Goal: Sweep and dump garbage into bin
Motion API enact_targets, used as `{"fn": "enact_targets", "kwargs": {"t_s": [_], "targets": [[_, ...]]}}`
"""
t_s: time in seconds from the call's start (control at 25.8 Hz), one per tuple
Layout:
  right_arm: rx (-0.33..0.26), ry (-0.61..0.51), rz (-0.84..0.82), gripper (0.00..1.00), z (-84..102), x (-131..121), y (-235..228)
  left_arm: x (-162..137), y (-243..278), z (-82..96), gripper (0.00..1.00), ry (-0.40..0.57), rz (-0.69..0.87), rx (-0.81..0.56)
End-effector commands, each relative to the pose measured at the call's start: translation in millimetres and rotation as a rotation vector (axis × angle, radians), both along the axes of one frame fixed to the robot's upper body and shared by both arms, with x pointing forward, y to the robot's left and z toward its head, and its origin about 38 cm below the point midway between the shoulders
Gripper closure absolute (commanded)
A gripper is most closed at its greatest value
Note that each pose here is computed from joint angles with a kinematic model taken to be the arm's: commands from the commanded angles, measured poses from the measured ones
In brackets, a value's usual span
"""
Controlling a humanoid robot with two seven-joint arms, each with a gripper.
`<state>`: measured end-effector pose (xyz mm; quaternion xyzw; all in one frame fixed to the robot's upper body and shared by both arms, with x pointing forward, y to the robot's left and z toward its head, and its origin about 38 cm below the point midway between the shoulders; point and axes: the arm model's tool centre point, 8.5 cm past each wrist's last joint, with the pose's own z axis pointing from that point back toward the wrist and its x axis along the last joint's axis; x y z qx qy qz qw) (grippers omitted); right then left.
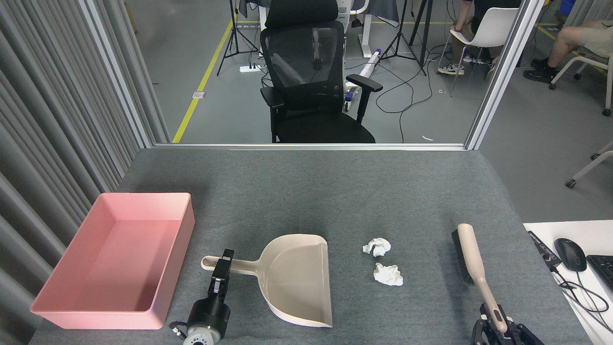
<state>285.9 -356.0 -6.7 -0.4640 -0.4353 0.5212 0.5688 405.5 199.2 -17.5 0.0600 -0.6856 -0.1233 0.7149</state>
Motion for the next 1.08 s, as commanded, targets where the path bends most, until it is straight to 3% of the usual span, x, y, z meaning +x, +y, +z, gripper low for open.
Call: {"fn": "enact_targets", "kwargs": {"t_s": [0.0,0.08,0.35,0.62,0.77,1.05], "targets": [[-0.001,-0.004,-0.001,0.93,0.5,0.2,-0.6,-1.5,-0.2,-5.0,0.52,0.015,-0.003,-0.002],[0.001,-0.004,-0.001,0.93,0.3,0.1,0.0,-2.5,-0.5,-7.3,0.54,0.022,-0.006,-0.003],[0.001,-0.003,0.001,0.93,-0.1,-0.3,0.6,-0.9,6.8,-4.3,0.81,-0.009,-0.009,-0.014],[0.014,-0.005,0.001,0.93,-1.4,0.1,5.2,0.1,5.3,3.7,0.93,-0.077,-0.031,-0.016],[0.014,-0.005,0.004,0.93,-1.4,0.2,5.6,-0.5,2.8,6.0,0.95,-0.106,-0.047,-0.003],[0.048,-0.01,0.038,0.93,-3.9,4.2,24.3,-2.1,5.2,8.5,0.94,-0.147,-0.099,0.14]]}}
